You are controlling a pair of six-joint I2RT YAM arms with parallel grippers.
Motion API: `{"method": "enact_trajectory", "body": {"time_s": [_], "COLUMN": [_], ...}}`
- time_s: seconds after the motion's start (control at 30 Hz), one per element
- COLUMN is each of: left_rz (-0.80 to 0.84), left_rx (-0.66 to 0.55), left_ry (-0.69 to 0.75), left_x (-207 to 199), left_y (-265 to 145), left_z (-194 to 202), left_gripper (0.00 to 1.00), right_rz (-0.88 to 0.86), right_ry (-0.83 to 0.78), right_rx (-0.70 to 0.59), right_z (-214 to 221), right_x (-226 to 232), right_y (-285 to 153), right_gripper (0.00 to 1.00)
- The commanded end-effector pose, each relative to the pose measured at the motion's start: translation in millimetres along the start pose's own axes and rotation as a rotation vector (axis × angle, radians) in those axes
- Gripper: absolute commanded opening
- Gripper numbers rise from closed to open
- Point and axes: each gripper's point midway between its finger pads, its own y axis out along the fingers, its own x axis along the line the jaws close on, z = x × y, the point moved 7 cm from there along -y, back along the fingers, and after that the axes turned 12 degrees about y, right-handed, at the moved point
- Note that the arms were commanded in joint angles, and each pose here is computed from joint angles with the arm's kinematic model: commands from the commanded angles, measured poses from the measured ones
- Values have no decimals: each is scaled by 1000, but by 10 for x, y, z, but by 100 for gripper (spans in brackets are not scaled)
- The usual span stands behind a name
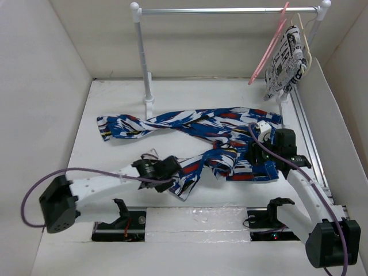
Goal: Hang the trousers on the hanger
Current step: Flatten out the trousers at the center of the board.
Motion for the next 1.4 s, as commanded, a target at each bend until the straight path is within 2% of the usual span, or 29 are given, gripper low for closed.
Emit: {"method": "enact_trajectory", "body": {"time_s": [0.0,0.17,0.23,0.27,0.33,0.37,0.43,0.47,0.5,0.6,0.67,0.73,0.87,1.17,1.3,1.37], "left_rz": [-94,-101,-141,-147,-71,-28,-3,3,1,45,-90,-138,-127,-129,-135,-150], "left_rx": [-170,-372,-468,-480,-413,-297,-206,-185,-179,-168,-124,-112,-107,17,13,-8], "left_ry": [-91,-234,-339,-309,-275,-244,-205,-243,-244,-202,-150,-134,-138,-111,-97,-92], "left_x": [359,789,942,965,839,718,621,576,562,332,291,285,269,344,298,266], "left_y": [-368,-861,-1031,-1065,-995,-810,-621,-535,-414,-329,-115,-41,68,291,341,365], "left_z": [-406,-913,-1149,-1203,-1264,-1147,-949,-866,-778,-653,-627,-624,-596,-344,-346,-388], "left_gripper": [0,0,0,0,0,0,0,0,14,31,30,28,31,38,38,33], "right_rz": [-56,-81,-91,-93,-100,-100,-104,-107,-112,-118,-112,-112,-106,-107,-113,-117], "right_ry": [-55,-67,-71,-71,-81,-89,-91,-87,-92,-95,-92,-90,-96,-97,-92,-94], "right_rx": [-39,-14,-13,-6,2,-3,-5,1,-1,-2,0,4,1,-6,-8,-12], "right_z": [-80,-11,-1,7,13,-15,-28,-28,-61,-75,-57,-48,-50,-86,-92,-99], "right_x": [70,90,98,98,115,118,122,120,127,134,124,121,122,130,131,135], "right_y": [10,35,36,37,39,31,34,46,42,39,46,52,32,25,42,41], "right_gripper": [54,54,54,54,54,54,54,54,54,54,54,54,54,55,55,55]}}
